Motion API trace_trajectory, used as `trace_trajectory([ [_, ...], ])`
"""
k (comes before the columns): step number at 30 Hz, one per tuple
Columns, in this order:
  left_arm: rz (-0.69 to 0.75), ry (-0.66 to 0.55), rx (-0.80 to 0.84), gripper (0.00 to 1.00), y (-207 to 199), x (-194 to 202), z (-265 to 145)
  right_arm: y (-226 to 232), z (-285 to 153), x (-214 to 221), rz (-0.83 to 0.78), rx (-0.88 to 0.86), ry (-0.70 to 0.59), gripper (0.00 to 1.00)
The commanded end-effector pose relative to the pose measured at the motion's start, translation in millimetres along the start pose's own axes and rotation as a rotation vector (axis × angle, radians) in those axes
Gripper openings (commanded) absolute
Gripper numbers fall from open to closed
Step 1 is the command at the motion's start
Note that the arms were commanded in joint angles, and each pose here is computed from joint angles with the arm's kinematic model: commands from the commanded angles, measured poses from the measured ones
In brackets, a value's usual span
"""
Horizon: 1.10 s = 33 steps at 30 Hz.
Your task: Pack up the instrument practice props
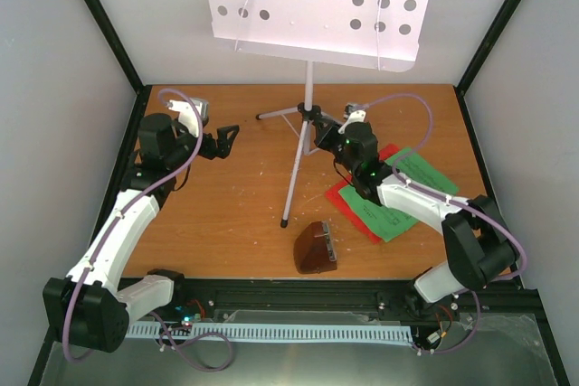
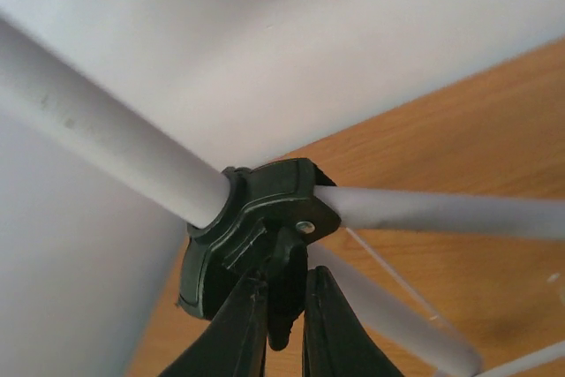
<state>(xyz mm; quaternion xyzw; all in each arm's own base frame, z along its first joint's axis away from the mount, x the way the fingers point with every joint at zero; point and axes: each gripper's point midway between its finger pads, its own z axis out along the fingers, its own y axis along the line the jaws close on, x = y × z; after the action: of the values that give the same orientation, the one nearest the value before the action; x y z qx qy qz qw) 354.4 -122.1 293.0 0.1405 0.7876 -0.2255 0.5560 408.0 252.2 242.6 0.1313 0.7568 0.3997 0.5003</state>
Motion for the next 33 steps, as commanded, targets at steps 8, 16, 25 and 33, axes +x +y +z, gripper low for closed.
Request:
trace_trajectory([
  [8,-0.021,0.007,0.019,0.99,-1.3,0.3,3.3,4.5,-12.3,26.6,-0.892,-0.069,0.075,0.03],
  [16,-0.03,0.025,0.019,1.0,0.8,5.6,7.9,-1.2,-25.3,0.6,-1.229,0.055,-0.02,0.06],
  [25,-0.027,0.028,0.066,0.99,-4.1,9.9,14.4,29.6,-82.4,-27.0,-1.051,-0.058,-0.167,0.77],
  [33,-0.149,0.044,0.022,0.99,7.6,13.1,25.9,-20.1,-128.1,-77.6,-0.697,-0.089,-0.207,0.96],
])
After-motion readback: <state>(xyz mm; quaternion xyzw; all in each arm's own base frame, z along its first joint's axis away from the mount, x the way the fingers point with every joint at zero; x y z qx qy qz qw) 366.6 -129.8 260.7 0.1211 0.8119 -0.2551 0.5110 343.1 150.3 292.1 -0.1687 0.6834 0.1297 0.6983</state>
